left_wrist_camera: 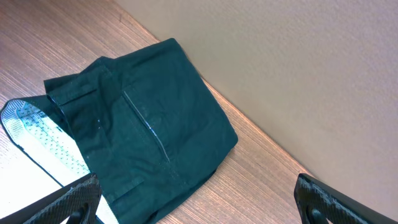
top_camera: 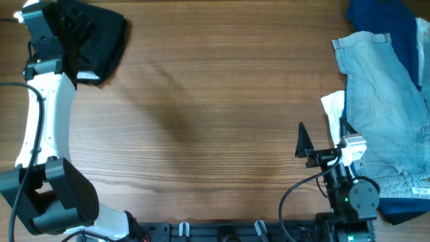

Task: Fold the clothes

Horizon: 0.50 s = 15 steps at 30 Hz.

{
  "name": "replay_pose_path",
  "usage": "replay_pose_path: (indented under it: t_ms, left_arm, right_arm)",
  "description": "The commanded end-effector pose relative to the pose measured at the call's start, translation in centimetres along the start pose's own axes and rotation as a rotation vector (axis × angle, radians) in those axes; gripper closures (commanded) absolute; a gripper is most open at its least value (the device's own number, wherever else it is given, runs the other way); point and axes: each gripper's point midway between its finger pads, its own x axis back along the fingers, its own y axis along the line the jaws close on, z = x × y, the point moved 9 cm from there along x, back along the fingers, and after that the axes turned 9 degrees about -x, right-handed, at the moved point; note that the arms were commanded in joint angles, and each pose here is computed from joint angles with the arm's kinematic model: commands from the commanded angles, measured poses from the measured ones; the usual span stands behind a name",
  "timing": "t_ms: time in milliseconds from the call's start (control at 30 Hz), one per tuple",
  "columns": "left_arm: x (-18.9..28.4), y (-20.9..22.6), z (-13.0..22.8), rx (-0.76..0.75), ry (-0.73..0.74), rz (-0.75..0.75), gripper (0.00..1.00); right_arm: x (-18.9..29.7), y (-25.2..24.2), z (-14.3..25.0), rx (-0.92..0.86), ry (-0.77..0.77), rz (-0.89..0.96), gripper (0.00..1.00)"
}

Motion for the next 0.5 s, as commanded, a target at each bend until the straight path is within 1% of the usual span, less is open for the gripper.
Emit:
replay_pose_path:
  t_ms: [0, 133, 267, 467]
  left_arm:
    - [-0.3, 0.1, 0.3, 0.009, 0.009, -0.001, 0.00]
    - [-0.3, 0.1, 0.3, 0.009, 0.009, -0.001, 0.00]
    - [-0.3, 0.1, 0.3, 0.009, 0.009, -0.001, 0.00]
    - [-0.3, 0.1, 0.3, 0.009, 0.009, -0.001, 0.00]
  right_arm:
    - [0.0, -0.3, 0.7, -0.029, -0.012, 0.015, 0.00]
    - [0.0, -0.4, 0.9, -0.028, -0.007, 0.017, 0.00]
    - [-0.2, -0.8, 2.4, -0.030, 0.025, 0.025, 0.00]
    - [-0.2, -0.8, 2.4, -0.031, 0.025, 0.026, 0.00]
